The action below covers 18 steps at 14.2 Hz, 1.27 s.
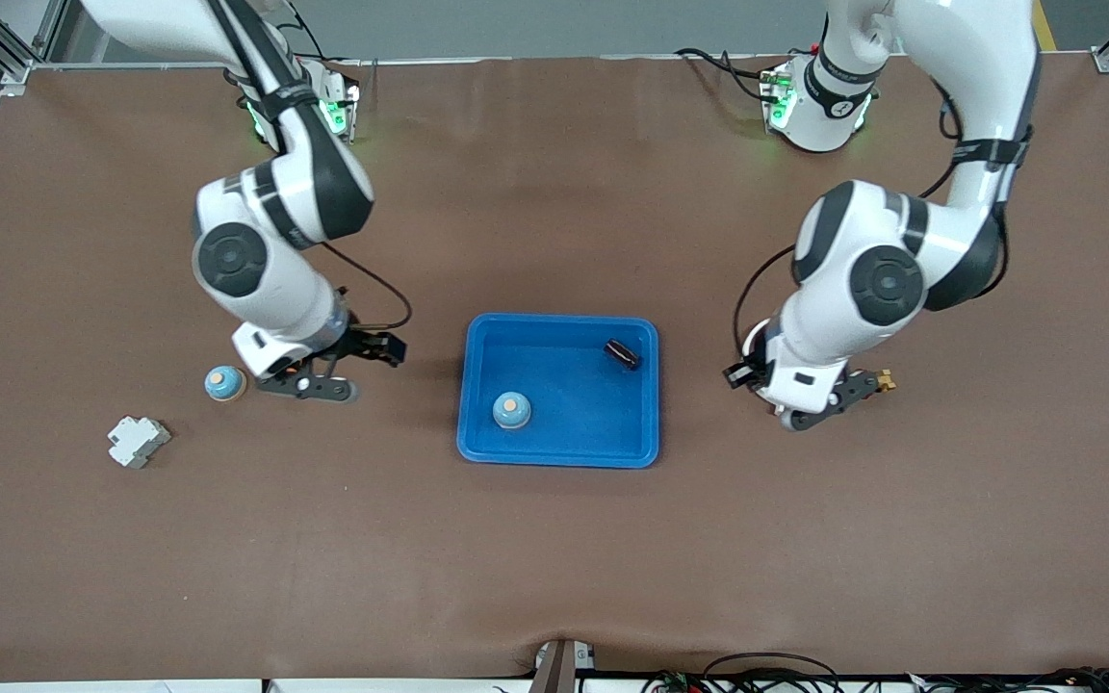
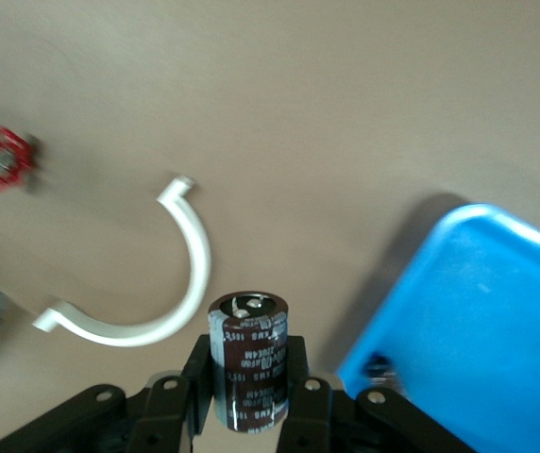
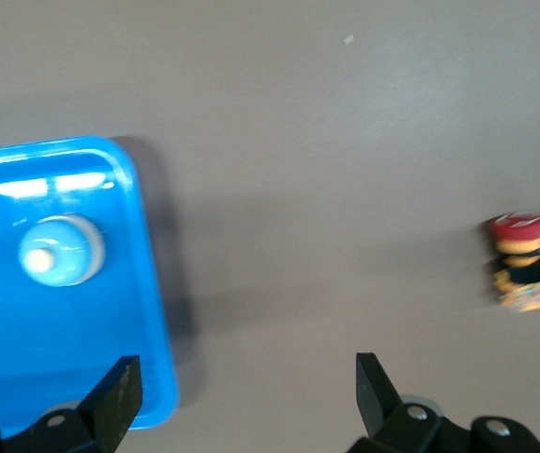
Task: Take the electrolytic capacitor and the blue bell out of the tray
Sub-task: 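Carry the capacitor toward the valve while the right gripper reaches the tray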
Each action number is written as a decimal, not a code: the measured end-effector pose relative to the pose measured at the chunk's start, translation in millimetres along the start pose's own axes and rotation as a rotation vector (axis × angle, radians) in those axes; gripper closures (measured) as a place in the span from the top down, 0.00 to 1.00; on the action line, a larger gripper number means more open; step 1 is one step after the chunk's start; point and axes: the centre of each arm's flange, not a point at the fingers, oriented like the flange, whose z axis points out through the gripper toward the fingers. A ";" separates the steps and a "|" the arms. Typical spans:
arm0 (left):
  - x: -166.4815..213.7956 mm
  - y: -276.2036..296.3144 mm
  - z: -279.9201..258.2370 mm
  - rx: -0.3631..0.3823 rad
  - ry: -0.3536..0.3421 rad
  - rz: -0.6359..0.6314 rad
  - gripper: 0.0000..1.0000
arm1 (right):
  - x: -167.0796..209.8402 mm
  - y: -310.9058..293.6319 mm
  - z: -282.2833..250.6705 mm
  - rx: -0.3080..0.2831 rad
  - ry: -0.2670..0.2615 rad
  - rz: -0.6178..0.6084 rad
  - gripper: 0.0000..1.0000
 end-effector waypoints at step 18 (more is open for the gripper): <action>81.4 -118.4 134.1 0.086 -0.009 0.205 0.34 | 5.9 -156.7 138.9 0.031 0.083 0.241 1.00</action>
